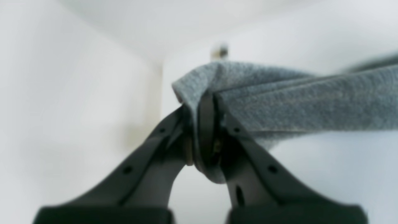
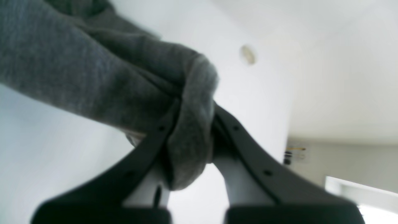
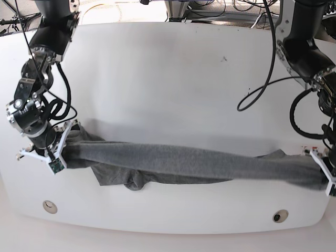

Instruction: Fold the T-shirt properly

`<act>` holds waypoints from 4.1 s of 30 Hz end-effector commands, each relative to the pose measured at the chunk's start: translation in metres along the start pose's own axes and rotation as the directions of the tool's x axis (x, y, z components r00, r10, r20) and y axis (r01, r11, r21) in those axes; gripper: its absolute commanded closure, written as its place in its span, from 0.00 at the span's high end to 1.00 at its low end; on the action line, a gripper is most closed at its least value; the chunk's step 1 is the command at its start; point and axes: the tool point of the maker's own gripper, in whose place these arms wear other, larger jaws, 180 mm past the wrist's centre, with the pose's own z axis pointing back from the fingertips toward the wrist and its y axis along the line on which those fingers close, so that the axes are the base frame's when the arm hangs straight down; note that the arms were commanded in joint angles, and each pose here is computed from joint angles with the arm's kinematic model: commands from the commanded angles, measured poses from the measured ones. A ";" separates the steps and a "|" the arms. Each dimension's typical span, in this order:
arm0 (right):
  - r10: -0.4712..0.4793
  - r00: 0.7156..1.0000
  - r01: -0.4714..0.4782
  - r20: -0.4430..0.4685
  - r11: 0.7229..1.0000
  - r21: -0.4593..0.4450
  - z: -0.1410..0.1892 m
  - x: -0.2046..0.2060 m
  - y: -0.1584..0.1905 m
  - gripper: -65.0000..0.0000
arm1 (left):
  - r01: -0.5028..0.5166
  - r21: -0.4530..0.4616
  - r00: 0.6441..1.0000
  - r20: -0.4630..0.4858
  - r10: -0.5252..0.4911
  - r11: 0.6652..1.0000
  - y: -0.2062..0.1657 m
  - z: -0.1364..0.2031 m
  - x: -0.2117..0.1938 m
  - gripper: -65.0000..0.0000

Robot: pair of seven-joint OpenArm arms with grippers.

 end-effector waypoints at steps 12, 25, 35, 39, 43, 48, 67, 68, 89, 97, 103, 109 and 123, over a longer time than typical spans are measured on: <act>-0.066 0.995 0.078 -0.072 0.980 0.183 0.002 -0.071 0.092 0.00 | 0.022 -0.089 0.963 -0.267 -0.045 0.996 -0.042 0.011 -0.121 0.00; -0.077 0.980 0.124 -0.181 0.957 0.262 0.013 -0.115 0.133 0.00 | 0.040 -0.180 0.918 -0.381 -0.107 0.983 -0.072 0.029 -0.187 0.00; -0.089 0.964 0.167 -0.252 0.937 0.307 0.025 -0.142 0.161 0.00 | 0.065 -0.196 0.899 -0.415 -0.142 0.978 -0.071 0.035 -0.202 0.00; -0.090 0.957 0.180 -0.275 0.930 0.321 0.030 -0.150 0.170 0.00 | 0.041 -0.208 0.888 -0.441 -0.131 0.977 -0.073 0.031 -0.213 0.00; -0.086 0.951 0.187 -0.298 0.925 0.331 0.035 -0.159 0.176 0.00 | 0.040 -0.215 0.871 -0.472 -0.139 0.976 -0.065 0.028 -0.224 0.00; -0.082 0.945 0.193 -0.317 0.921 0.338 0.039 -0.167 0.180 0.00 | 0.015 -0.229 0.862 -0.491 -0.129 0.973 -0.066 0.023 -0.236 0.00; -0.106 0.928 0.228 -0.356 0.919 0.322 0.044 -0.183 0.177 0.00 | -0.015 -0.251 0.881 -0.462 -0.107 0.968 -0.067 0.008 -0.242 0.00; -0.105 0.929 0.228 -0.356 0.918 0.323 0.044 -0.182 0.178 0.00 | -0.010 -0.256 0.882 -0.457 -0.112 0.967 -0.068 0.007 -0.239 0.00; -0.106 0.928 0.228 -0.357 0.919 0.320 0.044 -0.183 0.177 0.00 | -0.015 -0.285 0.852 -0.506 -0.137 0.958 -0.063 -0.003 -0.255 0.18; -0.108 0.928 0.231 -0.357 0.919 0.321 0.044 -0.184 0.177 0.23 | -0.061 -0.331 0.782 -0.602 -0.161 0.942 -0.067 -0.009 -0.292 0.19; -0.113 0.925 0.241 -0.363 0.913 0.328 0.048 -0.185 0.183 0.56 | -0.074 -0.351 0.742 -0.645 -0.184 0.934 -0.065 -0.011 -0.308 0.29; -0.184 0.929 0.295 -0.322 0.891 0.344 0.050 -0.172 0.187 0.61 | -0.065 -0.341 0.745 -0.642 -0.182 0.938 -0.059 -0.011 -0.305 0.66; -0.446 0.874 0.484 -0.193 0.765 0.425 0.063 -0.140 0.180 0.62 | 0.041 -0.250 0.800 -0.571 -0.181 0.967 -0.028 -0.003 -0.251 0.78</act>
